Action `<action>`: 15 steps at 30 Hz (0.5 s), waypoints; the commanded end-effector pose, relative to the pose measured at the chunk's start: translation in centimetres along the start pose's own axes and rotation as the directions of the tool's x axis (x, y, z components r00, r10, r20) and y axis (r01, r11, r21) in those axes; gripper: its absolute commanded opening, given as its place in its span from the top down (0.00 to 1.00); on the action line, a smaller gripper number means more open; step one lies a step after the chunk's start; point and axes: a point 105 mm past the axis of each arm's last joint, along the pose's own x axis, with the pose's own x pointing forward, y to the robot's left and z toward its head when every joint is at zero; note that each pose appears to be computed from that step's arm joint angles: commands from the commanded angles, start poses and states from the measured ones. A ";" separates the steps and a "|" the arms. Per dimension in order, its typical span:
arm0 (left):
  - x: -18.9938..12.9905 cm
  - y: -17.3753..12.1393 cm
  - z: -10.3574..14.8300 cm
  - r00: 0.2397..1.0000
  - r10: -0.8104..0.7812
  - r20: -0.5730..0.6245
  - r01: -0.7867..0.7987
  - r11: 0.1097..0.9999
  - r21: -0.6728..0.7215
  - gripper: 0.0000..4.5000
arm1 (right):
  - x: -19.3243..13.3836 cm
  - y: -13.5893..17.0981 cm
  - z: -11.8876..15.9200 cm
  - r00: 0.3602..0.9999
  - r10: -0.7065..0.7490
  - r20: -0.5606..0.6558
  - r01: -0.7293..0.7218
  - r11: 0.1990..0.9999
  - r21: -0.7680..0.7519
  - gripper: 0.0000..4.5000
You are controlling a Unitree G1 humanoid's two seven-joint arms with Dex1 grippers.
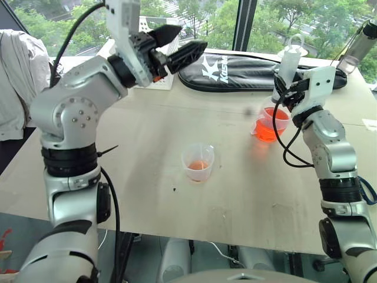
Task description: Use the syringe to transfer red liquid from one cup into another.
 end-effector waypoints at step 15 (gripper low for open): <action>12.2 -1.1 -2.4 0.964 -0.176 -0.198 0.198 0.975 0.101 0.00 | -0.2 0.5 -0.2 0.993 -0.120 0.016 0.120 0.992 -0.041 0.67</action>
